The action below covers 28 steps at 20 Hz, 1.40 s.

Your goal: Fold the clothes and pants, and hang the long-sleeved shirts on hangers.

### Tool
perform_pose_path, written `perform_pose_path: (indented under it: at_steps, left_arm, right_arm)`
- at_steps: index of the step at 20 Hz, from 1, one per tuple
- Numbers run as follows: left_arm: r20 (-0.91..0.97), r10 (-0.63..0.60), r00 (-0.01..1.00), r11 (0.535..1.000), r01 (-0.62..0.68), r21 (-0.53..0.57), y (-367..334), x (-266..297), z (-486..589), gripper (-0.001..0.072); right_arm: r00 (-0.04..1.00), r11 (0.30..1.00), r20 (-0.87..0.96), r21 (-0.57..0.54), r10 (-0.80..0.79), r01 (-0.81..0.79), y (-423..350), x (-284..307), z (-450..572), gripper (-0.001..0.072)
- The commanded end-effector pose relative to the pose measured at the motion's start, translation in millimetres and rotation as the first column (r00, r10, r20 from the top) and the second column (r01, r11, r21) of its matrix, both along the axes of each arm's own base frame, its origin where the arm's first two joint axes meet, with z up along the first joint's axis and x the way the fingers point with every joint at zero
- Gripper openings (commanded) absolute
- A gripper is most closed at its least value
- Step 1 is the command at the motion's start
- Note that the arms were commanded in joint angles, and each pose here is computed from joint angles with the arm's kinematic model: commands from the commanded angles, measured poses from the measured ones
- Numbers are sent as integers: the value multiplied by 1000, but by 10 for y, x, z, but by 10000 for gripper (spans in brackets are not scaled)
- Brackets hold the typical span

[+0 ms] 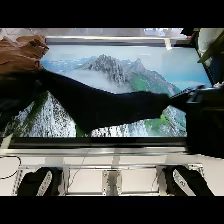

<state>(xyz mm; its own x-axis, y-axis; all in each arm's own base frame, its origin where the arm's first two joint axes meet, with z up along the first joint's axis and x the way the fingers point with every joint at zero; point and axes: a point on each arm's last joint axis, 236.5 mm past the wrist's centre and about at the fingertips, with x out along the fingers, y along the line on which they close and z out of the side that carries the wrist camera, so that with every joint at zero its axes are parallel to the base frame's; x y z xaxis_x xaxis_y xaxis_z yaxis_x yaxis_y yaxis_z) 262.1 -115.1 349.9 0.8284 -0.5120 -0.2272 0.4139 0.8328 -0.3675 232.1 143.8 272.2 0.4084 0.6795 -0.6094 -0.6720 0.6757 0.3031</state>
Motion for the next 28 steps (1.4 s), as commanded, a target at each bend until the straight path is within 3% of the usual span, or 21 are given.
perform_pose_path:
  at_steps: [1,5,11,13,15,17,20,21,22,23,25,28]
  left_arm:
    - [188,15,982,993,-35,108,57,-360,794,11]
    - [-40,3,999,986,4,164,125,50,241,11]
    - [-314,-29,949,984,82,158,90,1634,-1111,11]
    - [-332,-10,943,988,60,142,-37,2170,-1570,11]
    - [-344,25,939,991,21,129,-102,2553,-1973,11]
    - [-331,61,942,992,-20,127,-136,2821,-2233,12]
    - [-283,120,952,989,-90,118,-80,3083,-2352,14]
    - [-274,128,953,988,-100,116,-67,3107,-2342,84]
    - [-268,130,955,988,-103,114,-63,3111,-2318,421]
    - [-262,129,956,988,-103,113,-56,3104,-2270,711]
    - [-256,128,958,988,-102,112,35,3020,-2102,716]
    - [-370,86,925,991,-41,126,324,2539,-1955,714]
  right_arm:
    - [971,992,216,94,-103,85,88,-334,838,15]
    - [993,987,24,112,-119,115,53,-33,406,15]
    - [958,980,-266,136,-104,144,347,1047,-1111,16]
    - [957,980,-261,122,-124,160,624,1510,-1607,15]
    - [945,955,-219,120,-242,272,731,2076,-1994,16]
    - [920,917,-169,130,-354,377,716,2589,-2240,15]
    - [906,898,-133,139,-401,418,721,3043,-2377,17]
    - [905,896,-124,143,-406,421,727,3150,-2386,45]
    - [903,891,-107,151,-416,429,715,3245,-2358,218]
    - [897,882,-77,161,-436,443,660,3344,-2286,360]
    - [893,879,-35,161,-449,449,464,3440,-2094,360]
    - [905,909,-93,7,-415,417,-236,3175,-2076,359]
